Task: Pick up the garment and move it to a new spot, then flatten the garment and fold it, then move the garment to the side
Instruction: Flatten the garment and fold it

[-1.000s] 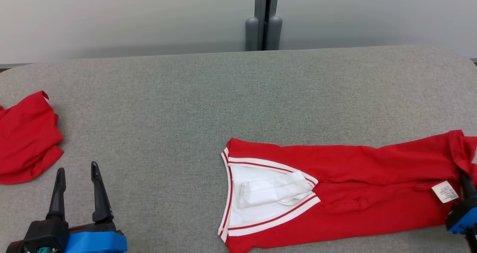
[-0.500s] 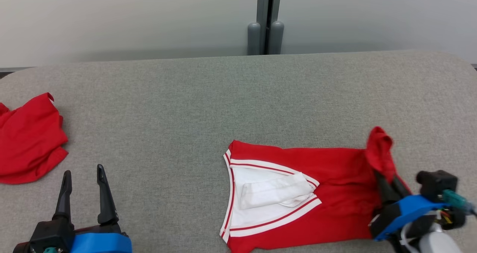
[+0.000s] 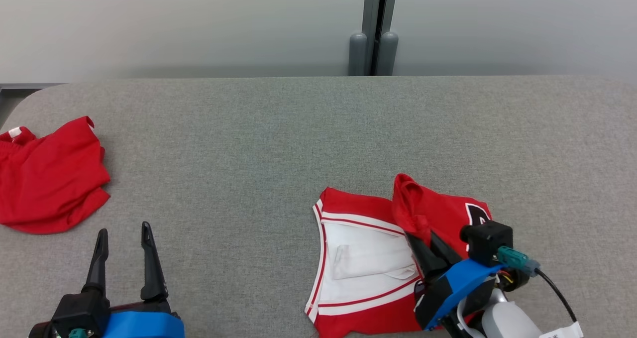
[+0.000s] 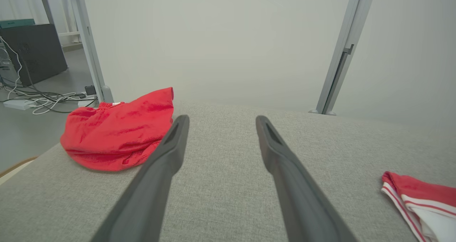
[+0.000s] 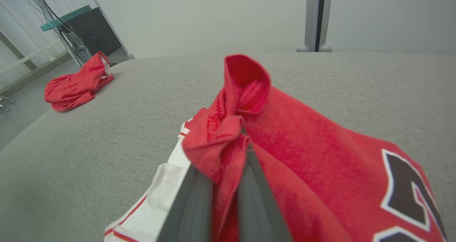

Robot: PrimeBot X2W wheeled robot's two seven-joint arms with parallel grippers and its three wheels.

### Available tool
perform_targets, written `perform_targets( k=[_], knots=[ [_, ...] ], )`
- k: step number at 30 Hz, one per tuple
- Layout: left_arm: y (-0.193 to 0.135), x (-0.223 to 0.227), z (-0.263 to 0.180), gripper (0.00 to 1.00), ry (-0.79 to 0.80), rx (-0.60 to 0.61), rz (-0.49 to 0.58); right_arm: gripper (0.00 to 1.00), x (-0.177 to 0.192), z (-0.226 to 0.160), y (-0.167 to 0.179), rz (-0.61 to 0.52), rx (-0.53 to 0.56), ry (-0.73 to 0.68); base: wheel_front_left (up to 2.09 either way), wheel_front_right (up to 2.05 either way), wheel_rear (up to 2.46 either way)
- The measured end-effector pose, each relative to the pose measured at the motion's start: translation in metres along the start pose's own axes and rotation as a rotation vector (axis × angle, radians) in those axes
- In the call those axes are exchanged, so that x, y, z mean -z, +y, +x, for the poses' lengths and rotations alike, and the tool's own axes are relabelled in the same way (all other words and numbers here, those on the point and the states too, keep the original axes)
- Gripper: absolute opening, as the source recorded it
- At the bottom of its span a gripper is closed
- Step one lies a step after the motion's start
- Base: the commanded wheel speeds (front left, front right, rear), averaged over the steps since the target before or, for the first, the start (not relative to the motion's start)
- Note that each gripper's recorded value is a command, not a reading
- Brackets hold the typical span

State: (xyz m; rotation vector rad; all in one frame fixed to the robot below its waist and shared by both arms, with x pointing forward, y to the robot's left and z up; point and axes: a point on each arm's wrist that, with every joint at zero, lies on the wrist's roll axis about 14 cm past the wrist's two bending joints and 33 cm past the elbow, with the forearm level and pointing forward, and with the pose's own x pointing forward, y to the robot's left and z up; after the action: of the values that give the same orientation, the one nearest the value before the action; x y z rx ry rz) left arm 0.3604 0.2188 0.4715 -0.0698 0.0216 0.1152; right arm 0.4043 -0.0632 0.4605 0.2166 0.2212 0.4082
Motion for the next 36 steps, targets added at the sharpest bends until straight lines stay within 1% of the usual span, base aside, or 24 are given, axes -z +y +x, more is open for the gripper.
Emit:
perform_targets(
  k=[6,9,12,16,17,18,22,27,32,36],
  knots=[
    [0.001,0.001,-0.002,1.0,0.005,-0.003,-0.001,0.0,0.003,0.012,0.031,0.003,-0.089,0.008,0.0,0.0,0.0],
    [0.002,0.003,-0.002,1.0,0.01,-0.005,0.0,0.0,0.003,0.017,0.038,0.006,-0.111,0.006,0.0,0.0,0.0],
    [0.001,0.002,0.0,1.0,0.006,-0.003,-0.001,0.0,0.004,0.021,0.05,0.035,-0.15,0.004,0.0,0.0,0.0],
    [0.001,0.003,0.001,1.0,0.008,-0.003,0.0,0.0,0.017,0.023,0.058,0.045,-0.175,0.042,0.0,0.0,0.0],
    [0.001,0.003,0.001,1.0,0.009,-0.003,0.0,0.16,0.021,0.024,0.059,0.043,-0.179,0.055,0.0,0.0,0.0],
    [0.0,0.003,0.002,1.0,0.01,-0.001,0.0,1.0,0.024,0.024,0.06,0.041,-0.182,0.064,0.0,0.0,0.0],
    [0.0,0.004,0.003,1.0,0.013,-0.001,0.0,1.0,0.027,0.024,0.058,0.05,-0.176,0.055,0.0,0.0,0.0],
    [0.0,0.003,0.005,1.0,0.009,0.0,0.0,1.0,0.015,0.024,0.049,0.027,-0.152,-0.005,0.0,0.0,0.0],
    [-0.003,0.0,0.007,1.0,0.0,0.011,-0.001,1.0,-0.012,0.022,0.022,-0.009,-0.078,-0.104,0.0,0.0,0.0],
    [-0.007,-0.002,0.008,1.0,-0.009,0.027,0.003,1.0,-0.036,0.01,-0.014,-0.063,0.009,-0.184,0.0,0.0,0.0]
  ],
)
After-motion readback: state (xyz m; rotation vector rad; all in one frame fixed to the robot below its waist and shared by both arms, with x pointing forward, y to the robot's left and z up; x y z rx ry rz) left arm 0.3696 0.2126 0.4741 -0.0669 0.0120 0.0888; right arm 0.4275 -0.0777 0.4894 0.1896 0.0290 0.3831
